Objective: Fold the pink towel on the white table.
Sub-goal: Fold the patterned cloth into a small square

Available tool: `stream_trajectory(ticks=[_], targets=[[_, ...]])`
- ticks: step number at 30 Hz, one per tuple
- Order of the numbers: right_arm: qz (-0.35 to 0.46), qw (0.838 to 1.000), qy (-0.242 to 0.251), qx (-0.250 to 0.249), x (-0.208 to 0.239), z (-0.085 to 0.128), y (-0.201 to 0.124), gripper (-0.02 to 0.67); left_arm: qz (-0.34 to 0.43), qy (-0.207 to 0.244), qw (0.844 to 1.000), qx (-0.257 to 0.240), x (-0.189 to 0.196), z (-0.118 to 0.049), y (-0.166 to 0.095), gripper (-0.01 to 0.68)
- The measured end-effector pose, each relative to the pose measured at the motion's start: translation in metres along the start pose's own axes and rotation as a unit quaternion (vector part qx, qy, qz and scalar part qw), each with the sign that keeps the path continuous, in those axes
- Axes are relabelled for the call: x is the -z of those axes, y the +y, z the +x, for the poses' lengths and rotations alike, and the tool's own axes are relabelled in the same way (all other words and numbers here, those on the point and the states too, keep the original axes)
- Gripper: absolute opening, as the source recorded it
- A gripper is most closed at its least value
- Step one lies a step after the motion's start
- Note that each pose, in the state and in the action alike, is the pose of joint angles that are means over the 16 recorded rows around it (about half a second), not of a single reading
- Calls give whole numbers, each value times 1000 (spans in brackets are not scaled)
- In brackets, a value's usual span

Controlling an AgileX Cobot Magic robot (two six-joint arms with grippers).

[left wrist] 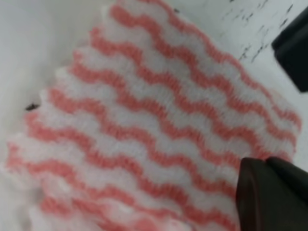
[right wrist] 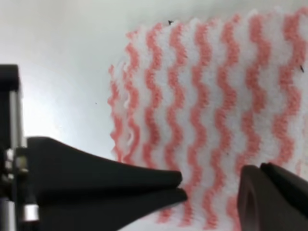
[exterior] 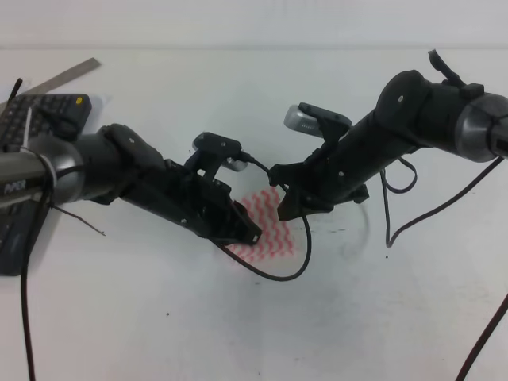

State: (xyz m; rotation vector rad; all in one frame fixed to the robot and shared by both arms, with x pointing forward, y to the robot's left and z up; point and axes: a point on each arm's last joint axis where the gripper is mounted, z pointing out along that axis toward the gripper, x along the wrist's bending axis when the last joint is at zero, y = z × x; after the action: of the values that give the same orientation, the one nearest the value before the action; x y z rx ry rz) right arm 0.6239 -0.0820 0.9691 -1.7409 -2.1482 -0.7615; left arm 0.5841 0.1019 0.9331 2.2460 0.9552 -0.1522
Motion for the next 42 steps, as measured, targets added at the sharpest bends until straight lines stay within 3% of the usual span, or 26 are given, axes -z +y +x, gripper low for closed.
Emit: stream_trajectory(ticks=[14, 26, 42], targets=[[-11, 1000, -2, -7, 3, -5, 4, -18, 15, 0, 1000, 6, -11, 5, -5, -3], [-32, 999, 5, -15, 2, -6, 8, -18, -22, 51, 998, -19, 5, 6, 7, -2], [-37, 998, 41, -12, -14, -3, 19, -18, -59, 108, 992, 0, 9, 15, 14, -2]])
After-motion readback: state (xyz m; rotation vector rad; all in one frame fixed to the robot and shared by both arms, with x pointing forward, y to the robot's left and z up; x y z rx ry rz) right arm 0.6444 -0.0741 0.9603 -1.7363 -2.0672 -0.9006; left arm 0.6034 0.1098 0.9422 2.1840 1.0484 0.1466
